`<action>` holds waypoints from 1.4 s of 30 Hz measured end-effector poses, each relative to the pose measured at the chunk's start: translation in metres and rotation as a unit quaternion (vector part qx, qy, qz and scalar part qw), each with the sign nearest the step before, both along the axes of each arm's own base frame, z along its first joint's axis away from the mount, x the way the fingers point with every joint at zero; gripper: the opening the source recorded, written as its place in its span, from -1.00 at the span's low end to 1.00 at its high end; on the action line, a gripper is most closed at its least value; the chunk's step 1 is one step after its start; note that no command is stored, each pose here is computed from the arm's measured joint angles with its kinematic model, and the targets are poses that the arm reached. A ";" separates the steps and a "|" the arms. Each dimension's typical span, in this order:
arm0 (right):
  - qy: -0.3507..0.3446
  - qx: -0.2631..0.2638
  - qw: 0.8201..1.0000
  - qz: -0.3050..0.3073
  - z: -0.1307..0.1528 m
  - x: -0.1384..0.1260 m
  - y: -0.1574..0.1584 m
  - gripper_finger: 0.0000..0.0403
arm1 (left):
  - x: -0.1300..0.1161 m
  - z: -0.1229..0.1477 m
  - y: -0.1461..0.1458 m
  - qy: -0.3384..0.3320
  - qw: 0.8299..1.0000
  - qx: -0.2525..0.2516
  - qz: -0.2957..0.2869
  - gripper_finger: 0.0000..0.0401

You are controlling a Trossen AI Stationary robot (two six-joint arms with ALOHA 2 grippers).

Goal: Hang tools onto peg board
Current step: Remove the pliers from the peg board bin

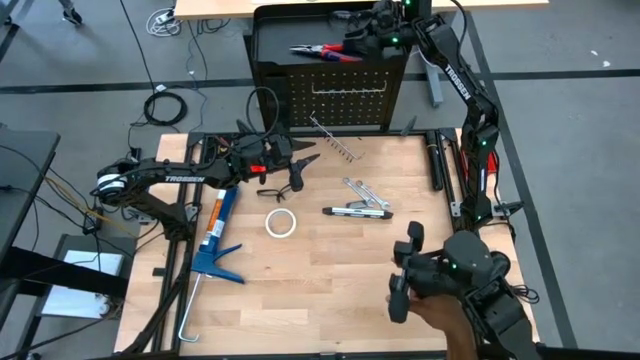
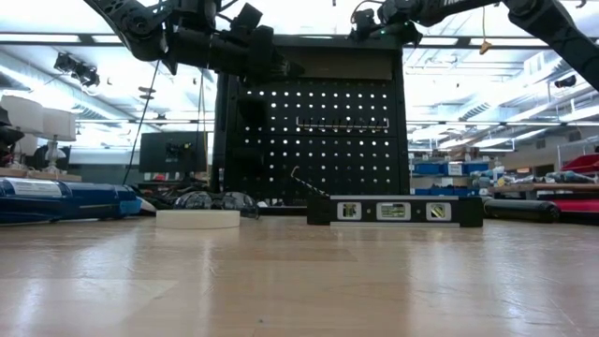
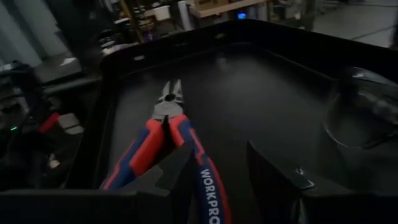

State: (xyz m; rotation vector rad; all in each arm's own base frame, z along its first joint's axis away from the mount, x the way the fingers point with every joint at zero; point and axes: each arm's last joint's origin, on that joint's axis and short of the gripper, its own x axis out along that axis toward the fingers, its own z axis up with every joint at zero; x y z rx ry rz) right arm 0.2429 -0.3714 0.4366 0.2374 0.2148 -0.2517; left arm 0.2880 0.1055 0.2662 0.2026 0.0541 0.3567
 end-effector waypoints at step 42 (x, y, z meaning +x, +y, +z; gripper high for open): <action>-0.044 -0.084 0.995 0.037 0.011 0.002 -0.005 -0.36 | 0.000 0.000 0.000 0.000 1.000 0.000 0.000 -0.20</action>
